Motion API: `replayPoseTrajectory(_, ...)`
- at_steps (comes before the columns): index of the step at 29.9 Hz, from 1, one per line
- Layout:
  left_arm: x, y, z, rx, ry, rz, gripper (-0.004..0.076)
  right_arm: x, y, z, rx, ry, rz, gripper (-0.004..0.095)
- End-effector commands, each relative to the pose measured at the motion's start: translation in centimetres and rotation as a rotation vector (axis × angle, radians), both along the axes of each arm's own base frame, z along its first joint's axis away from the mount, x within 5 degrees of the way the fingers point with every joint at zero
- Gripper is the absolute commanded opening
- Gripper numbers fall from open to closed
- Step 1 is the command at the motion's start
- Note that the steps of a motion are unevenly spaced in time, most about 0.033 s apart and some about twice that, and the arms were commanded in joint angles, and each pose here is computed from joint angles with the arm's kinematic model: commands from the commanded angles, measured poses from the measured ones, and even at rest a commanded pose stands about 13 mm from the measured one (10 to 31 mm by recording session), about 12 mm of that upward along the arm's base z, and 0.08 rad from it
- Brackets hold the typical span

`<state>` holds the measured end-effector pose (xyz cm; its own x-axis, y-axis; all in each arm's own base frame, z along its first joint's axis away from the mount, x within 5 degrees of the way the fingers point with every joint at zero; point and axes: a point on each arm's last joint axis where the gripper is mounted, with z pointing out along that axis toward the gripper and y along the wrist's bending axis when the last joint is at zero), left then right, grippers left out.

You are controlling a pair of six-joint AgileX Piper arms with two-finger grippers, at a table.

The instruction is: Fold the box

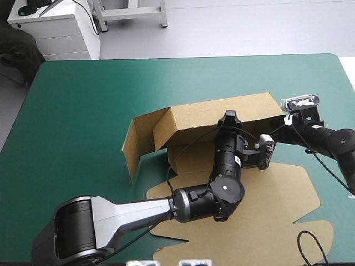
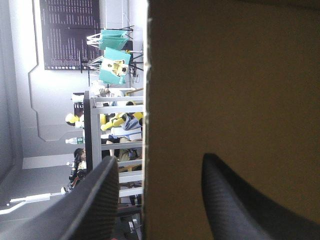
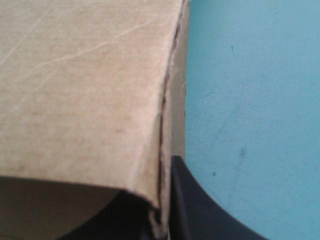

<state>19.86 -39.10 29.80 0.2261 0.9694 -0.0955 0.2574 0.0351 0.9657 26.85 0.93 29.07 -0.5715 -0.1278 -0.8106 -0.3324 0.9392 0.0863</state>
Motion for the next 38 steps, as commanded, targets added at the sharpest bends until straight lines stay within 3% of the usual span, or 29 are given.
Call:
replayPoseTrajectory(1, -1.5, 0.6, 4.2, -0.067, -0.12, 0.007, 0.0366, 0.2, -0.2, 1.7, 0.032, -0.065, -0.052, 0.0)
replayPoseTrajectory(11, -5.5, -0.3, 5.2, -0.059, -0.222, -0.023, 0.0359, 0.2, -0.3, 1.7, 0.035, -0.064, -0.058, 0.0)
replayPoseTrajectory(13, -6.2, -0.3, 5.6, -0.073, -0.221, -0.044, 0.029, 0.2, -0.3, 1.7, 0.035, -0.064, -0.058, 0.0)
replayPoseTrajectory(15, -6.9, -0.1, 6.5, -0.095, -0.224, -0.066, 0.0165, 0.2, -0.3, 1.7, 0.031, -0.066, -0.059, 0.0001)
replayPoseTrajectory(17, -7.3, 0.4, 7.7, -0.142, -0.22, -0.083, -0.0011, 0.2, -0.3, 1.7, 0.028, -0.067, -0.06, 0.0001)
replayPoseTrajectory(28, -6.5, 6.4, 15.1, -0.423, -0.115, -0.139, 0.0009, 0.2, -0.3, 1.9, 0.03, -0.07, -0.06, 0.0001)
replayPoseTrajectory(38, 0.1, 18.1, 20.4, -0.725, -0.03, 0.072, 0.0009, 0.6, -0.3, 4.9, 0.056, -0.067, -0.066, 0.0001)
